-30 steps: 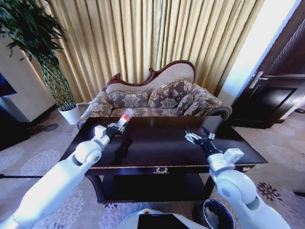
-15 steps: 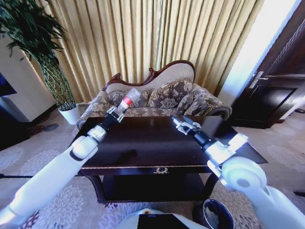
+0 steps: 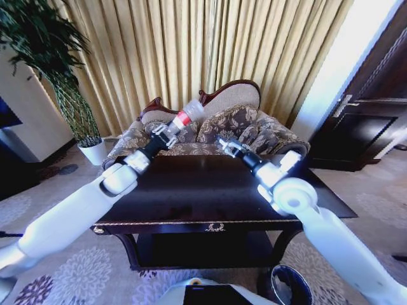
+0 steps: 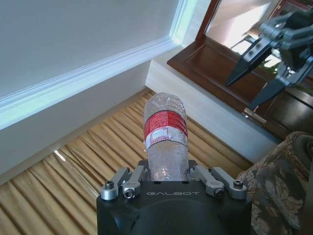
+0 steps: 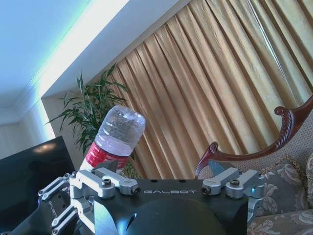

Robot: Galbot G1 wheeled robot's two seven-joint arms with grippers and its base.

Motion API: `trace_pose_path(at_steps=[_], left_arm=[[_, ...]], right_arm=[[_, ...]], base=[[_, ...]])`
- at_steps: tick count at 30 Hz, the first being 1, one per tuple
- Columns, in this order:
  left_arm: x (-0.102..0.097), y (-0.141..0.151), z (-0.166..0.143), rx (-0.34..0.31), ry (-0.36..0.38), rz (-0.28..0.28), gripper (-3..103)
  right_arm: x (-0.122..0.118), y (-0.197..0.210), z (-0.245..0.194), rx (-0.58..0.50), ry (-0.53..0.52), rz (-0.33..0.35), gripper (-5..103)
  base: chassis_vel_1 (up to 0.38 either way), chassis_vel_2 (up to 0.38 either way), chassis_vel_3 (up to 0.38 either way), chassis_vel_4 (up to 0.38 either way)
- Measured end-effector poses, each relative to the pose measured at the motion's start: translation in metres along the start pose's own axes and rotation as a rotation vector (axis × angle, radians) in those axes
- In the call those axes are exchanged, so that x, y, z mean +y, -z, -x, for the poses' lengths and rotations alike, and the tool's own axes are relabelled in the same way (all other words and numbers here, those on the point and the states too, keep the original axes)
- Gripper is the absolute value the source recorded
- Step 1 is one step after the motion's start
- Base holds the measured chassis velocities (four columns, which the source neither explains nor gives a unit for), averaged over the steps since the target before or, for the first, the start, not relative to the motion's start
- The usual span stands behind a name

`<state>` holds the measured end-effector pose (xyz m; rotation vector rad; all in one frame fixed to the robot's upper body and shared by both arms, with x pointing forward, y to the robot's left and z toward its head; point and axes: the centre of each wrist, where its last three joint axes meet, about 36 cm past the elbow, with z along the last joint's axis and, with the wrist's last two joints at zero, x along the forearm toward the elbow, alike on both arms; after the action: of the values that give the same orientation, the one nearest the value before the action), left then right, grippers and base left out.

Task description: Move to the front of the table and place the trash on the table into the trash bin.

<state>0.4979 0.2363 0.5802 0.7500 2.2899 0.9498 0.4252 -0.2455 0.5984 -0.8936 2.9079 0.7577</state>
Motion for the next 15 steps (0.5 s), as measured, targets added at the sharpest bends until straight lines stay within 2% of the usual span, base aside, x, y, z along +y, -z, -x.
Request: trace_pose_path(at_steps=[3, 9, 15], left_arm=[[0.003, 0.008, 0.014, -0.021, -0.026, 0.012, 32], [0.005, 0.014, 0.022, -0.030, -0.048, 0.012, 32], [-0.005, 0.018, 0.024, -0.027, -0.081, -0.002, 32]], right_arm=[[-0.002, 0.002, 0.013, -0.012, 0.006, 0.004, 100], [-0.002, 0.009, 0.024, -0.033, 0.015, -0.001, 100], [0.000, 0.020, 0.036, -0.063, 0.032, -0.012, 100]], base=[[0.000, 0.000, 0.000, 0.000], [0.000, 0.000, 0.000, 0.000], [0.000, 0.000, 0.000, 0.000]])
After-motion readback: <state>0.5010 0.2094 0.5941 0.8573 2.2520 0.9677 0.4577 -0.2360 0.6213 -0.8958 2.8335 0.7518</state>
